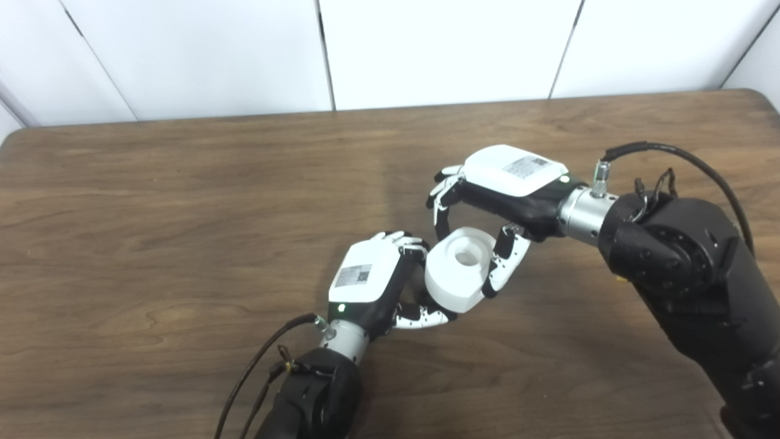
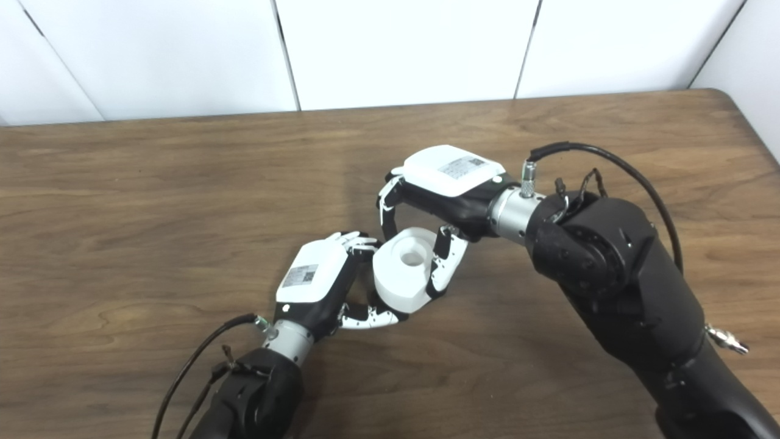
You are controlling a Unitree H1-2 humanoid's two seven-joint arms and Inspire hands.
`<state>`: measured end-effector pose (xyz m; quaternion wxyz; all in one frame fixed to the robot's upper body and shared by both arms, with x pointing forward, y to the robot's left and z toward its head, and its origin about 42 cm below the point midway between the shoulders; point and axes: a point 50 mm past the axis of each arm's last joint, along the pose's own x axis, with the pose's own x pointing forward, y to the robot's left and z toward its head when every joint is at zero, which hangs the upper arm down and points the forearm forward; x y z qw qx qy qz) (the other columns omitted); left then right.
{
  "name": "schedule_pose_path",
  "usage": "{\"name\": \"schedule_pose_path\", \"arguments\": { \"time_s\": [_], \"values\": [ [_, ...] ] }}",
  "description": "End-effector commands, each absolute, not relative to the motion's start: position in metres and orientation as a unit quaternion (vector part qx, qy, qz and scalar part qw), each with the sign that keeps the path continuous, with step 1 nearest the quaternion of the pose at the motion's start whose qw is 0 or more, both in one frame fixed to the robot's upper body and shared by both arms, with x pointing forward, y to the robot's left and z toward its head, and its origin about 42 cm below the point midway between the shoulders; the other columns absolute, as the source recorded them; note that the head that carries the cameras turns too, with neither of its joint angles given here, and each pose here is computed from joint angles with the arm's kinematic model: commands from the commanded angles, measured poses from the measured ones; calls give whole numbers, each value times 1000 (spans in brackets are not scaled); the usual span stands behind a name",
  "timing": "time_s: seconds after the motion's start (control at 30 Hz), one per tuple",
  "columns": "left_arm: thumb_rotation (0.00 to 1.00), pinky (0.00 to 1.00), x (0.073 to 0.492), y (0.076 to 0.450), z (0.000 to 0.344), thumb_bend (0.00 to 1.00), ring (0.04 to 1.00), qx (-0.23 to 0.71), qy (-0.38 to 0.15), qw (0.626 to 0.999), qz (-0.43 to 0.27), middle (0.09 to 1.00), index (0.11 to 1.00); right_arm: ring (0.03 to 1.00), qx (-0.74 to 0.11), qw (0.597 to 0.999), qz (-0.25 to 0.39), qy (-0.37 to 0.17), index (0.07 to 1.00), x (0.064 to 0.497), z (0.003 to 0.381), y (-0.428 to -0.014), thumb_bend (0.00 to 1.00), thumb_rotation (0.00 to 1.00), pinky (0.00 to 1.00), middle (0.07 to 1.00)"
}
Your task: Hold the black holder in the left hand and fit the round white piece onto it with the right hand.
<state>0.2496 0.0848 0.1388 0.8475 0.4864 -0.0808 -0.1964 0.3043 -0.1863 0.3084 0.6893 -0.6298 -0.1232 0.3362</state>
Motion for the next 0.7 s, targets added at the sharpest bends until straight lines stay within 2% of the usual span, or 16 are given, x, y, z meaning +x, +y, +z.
{"name": "schedule_pose_path", "arguments": {
  "time_s": [0.0, 0.67],
  "values": [
    [61, 904, 244, 79, 133, 519, 872, 486, -67, 842, -226, 788, 486, 914, -638, 685, 319, -149, 482, 304, 318, -184, 526, 139, 849, 806],
    [62, 906, 244, 79, 136, 519, 874, 485, -68, 842, -227, 790, 486, 927, -631, 694, 320, -135, 482, 305, 306, -183, 525, 137, 857, 814]
  ]
}}
